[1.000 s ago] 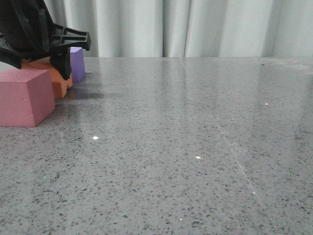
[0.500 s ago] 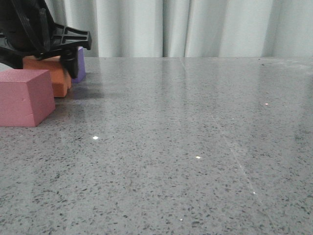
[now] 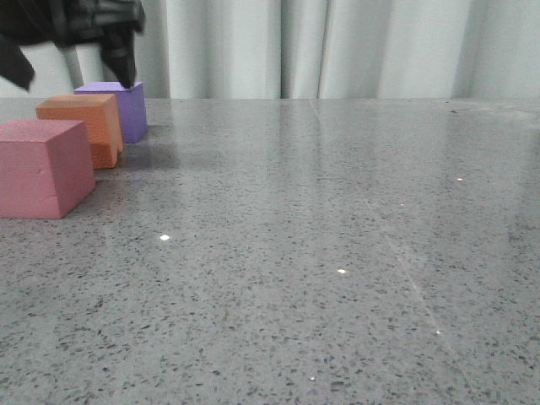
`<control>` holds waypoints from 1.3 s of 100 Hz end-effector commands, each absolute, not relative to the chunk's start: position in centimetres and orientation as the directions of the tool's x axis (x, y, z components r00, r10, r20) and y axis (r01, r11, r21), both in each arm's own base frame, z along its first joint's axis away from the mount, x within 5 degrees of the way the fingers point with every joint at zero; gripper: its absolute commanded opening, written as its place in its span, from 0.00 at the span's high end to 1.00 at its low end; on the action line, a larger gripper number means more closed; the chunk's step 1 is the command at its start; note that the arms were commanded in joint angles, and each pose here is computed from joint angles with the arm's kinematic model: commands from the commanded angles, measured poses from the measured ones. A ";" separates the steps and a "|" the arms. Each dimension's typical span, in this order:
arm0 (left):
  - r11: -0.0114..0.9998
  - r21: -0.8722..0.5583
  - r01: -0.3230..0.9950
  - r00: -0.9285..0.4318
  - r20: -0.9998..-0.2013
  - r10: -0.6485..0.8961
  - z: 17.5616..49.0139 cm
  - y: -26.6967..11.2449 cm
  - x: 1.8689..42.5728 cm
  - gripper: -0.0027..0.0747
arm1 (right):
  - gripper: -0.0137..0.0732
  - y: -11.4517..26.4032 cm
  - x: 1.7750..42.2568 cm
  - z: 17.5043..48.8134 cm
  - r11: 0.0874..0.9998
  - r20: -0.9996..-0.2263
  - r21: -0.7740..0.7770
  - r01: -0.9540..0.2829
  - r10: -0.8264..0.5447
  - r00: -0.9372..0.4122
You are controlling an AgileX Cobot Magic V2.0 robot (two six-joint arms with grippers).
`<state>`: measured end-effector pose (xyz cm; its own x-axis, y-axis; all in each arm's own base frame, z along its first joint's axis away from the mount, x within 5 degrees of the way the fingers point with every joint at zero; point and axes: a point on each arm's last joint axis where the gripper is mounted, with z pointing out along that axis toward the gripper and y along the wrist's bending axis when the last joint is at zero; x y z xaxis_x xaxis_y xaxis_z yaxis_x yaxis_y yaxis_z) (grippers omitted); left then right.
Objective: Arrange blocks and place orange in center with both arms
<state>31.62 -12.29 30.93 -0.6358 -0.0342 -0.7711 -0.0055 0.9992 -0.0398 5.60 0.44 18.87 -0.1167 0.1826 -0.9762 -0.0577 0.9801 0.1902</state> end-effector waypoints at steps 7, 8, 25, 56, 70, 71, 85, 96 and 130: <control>0.999 -0.049 0.023 -0.502 -0.864 -0.031 37.2 -10.4 28.1 0.07 | 0.92 0.4 5.4 20.2 0.981 -0.983 0.181 -0.075 0.181 0.004; 0.999 -0.046 0.024 -0.500 -0.866 -0.028 37.3 -10.3 27.9 0.07 | 0.92 0.4 5.4 20.2 0.981 -0.983 0.181 -0.075 0.181 0.004; 0.997 -0.050 0.061 -0.389 -0.921 -0.023 40.5 -8.1 23.2 0.07 | 0.92 0.4 5.4 20.2 0.981 -0.983 0.181 -0.075 0.181 0.004; 0.988 -0.053 0.142 -0.234 -0.972 -0.018 39.0 -4.3 14.7 0.07 | 0.92 0.4 5.4 20.2 0.981 -0.983 0.181 -0.075 0.181 0.004; 0.989 -0.046 0.141 -0.221 -0.975 -0.013 36.4 -2.9 11.8 0.15 | 0.92 0.4 5.4 20.2 0.981 -0.983 0.181 -0.075 0.181 0.004; 0.989 -0.048 0.142 -0.215 -0.976 -0.016 36.4 -2.7 11.6 0.16 | 0.92 0.4 5.4 20.2 0.981 -0.983 0.181 -0.075 0.181 0.004; 0.989 -0.047 0.142 -0.216 -0.976 -0.016 33.9 -1.9 9.8 0.41 | 0.92 0.4 5.4 20.2 0.981 -0.983 0.181 -0.075 0.181 0.004; 0.989 -0.042 0.141 -0.220 -0.975 -0.010 32.5 -1.5 9.1 0.73 | 0.92 0.4 5.4 20.2 0.981 -0.983 0.181 -0.075 0.181 0.004; 0.990 -0.020 0.136 -0.212 -0.977 0.010 32.0 -1.2 8.8 0.99 | 0.92 0.4 5.4 20.2 0.981 -0.983 0.181 -0.075 0.181 0.004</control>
<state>8.72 -0.92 30.56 -0.2934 0.0001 -0.9560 0.0940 0.9952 -0.0287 5.60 0.44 18.87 -0.1167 0.1826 -0.9762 -0.0577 0.9801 0.1902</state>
